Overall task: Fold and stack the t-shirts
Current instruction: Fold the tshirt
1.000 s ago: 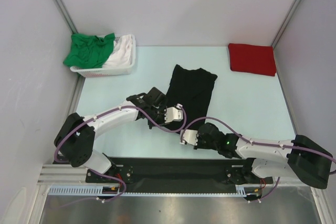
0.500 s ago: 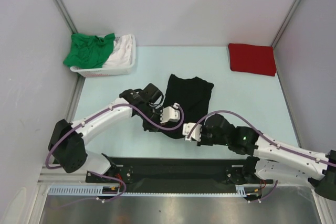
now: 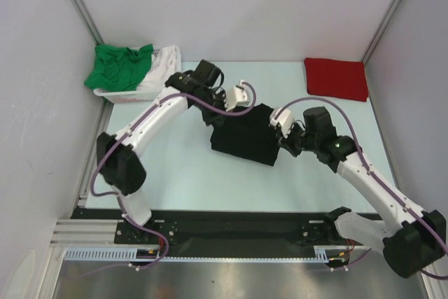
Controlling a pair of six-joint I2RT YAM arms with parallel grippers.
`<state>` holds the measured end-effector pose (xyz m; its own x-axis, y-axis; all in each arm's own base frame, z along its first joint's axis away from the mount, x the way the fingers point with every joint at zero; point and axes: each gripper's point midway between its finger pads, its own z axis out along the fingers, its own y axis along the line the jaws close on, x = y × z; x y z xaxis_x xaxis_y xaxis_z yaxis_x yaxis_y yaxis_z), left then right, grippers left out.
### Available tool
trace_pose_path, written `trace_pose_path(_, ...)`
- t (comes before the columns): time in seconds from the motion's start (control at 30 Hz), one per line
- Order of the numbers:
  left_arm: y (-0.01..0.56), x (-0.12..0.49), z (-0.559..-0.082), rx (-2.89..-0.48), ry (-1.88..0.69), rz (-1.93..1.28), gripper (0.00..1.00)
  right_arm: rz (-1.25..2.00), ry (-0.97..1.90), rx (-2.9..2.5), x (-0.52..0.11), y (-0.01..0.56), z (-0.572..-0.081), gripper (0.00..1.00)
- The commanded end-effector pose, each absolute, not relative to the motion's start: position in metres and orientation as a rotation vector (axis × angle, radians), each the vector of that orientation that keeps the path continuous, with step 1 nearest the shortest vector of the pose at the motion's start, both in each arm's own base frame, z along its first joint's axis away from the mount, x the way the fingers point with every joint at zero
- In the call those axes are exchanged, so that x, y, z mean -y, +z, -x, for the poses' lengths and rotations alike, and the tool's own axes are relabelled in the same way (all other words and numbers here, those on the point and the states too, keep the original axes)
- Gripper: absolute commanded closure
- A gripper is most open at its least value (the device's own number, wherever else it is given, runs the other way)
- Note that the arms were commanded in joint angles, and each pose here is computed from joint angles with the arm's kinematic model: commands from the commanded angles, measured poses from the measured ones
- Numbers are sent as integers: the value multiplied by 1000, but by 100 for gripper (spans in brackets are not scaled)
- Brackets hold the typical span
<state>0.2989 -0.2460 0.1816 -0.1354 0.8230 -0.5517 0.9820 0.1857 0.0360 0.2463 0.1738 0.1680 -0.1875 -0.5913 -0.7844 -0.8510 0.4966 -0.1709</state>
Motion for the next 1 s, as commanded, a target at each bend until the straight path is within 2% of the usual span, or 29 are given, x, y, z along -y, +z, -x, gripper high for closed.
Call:
trace_pose_path(0.0, 188, 244, -348, -2075, -394, -1609, 100, 1092, 368, -1892, -168, 186, -283, 100)
trace_pose_path(0.17, 171, 256, -406, -2168, -367, -1517, 100, 888, 333, -2019, -140, 175, -335, 100)
trace_pose_path(0.6, 142, 253, -499, -2193, -89, -1204, 100, 718, 184, -2097, -117, 141, -419, 100)
trace_pose_path(0.8, 128, 256, -520, -2177, -25, -1147, 99, 661, 139, -2099, -113, 135, -445, 100)
trace_pose_path(0.97, 105, 261, -522, -2194, -8, -1174, 94, 622, 105, -2146, -110, 117, -462, 100)
